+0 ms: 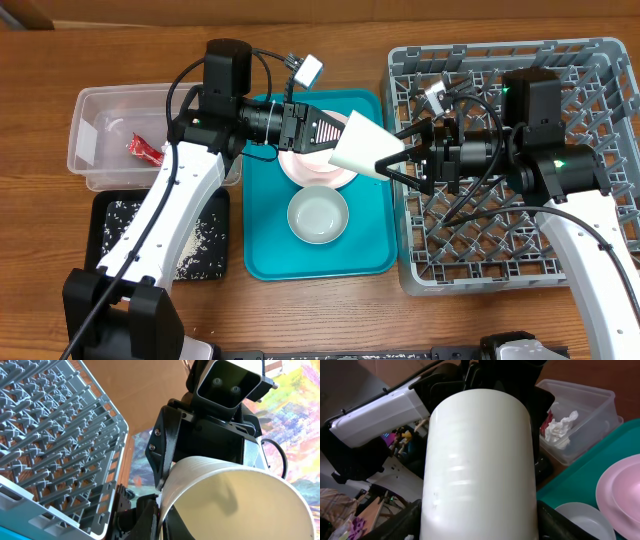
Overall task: Sort waste into correct bins and load items into the dishwasher
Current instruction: 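Open the left gripper and pull the cup away with the right gripper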
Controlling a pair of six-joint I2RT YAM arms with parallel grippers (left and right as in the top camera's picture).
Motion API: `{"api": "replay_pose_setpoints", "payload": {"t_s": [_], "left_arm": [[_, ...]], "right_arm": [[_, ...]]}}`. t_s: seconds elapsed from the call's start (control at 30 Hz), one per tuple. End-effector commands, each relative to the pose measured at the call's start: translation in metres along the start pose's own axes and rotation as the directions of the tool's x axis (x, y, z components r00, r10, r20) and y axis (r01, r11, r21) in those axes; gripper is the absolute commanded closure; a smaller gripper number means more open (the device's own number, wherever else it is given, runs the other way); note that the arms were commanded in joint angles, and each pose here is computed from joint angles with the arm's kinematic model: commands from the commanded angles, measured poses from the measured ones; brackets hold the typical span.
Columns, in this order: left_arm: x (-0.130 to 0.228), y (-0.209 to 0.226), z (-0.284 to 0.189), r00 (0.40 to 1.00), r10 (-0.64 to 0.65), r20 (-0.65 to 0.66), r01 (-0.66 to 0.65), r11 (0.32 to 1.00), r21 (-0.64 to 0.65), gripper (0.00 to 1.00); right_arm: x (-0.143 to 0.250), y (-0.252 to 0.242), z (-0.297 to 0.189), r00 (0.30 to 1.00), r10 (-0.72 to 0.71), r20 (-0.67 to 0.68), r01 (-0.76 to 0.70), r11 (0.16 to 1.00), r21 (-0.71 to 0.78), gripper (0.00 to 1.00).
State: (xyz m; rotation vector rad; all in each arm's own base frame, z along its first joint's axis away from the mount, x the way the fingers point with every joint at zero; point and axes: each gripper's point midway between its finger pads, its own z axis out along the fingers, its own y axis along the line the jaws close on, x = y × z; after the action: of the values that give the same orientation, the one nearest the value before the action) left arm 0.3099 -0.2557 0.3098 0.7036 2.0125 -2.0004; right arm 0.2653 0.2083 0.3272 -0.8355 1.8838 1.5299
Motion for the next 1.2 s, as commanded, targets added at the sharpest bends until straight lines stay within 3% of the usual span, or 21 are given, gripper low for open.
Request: {"api": "replay_pose_setpoints", "payload": {"t_s": [0.0,0.13,0.27,0.6,0.9,1.17], "left_arm": [[-0.002,-0.002,0.007,0.999,0.046,-0.004,-0.046,0.999,-0.012,0.96],[-0.002,-0.002,0.006,0.999,0.046,-0.004,-0.046,0.999,-0.01,0.96],[-0.003,-0.002,0.006,0.999,0.05,-0.004,-0.05,0.999,-0.01,0.96],[-0.003,-0.002,0.006,0.999,0.049,-0.004,-0.049,0.999,-0.01,0.96],[0.0,-0.001,0.007,1.0,0.019,-0.007,-0.019,1.0,-0.011,0.96],[0.006,0.002,0.007,1.0,-0.018,-0.014,0.018,1.0,-0.015,0.96]], "right_arm": [[-0.002,0.029,0.01,0.998,-0.054,-0.016,0.052,0.993,-0.102,0.3],[-0.001,0.029,0.01,0.999,-0.051,-0.017,0.049,0.994,-0.102,0.22],[-0.001,0.029,0.01,0.999,-0.043,-0.019,0.041,0.994,-0.103,0.2],[-0.003,0.028,0.009,0.998,-0.062,-0.012,0.06,0.993,-0.1,0.31],[-0.01,0.02,0.006,0.995,-0.095,0.007,0.096,0.994,-0.056,0.48],[-0.015,0.004,-0.002,0.995,-0.099,0.025,0.098,0.995,0.024,0.48]]}}
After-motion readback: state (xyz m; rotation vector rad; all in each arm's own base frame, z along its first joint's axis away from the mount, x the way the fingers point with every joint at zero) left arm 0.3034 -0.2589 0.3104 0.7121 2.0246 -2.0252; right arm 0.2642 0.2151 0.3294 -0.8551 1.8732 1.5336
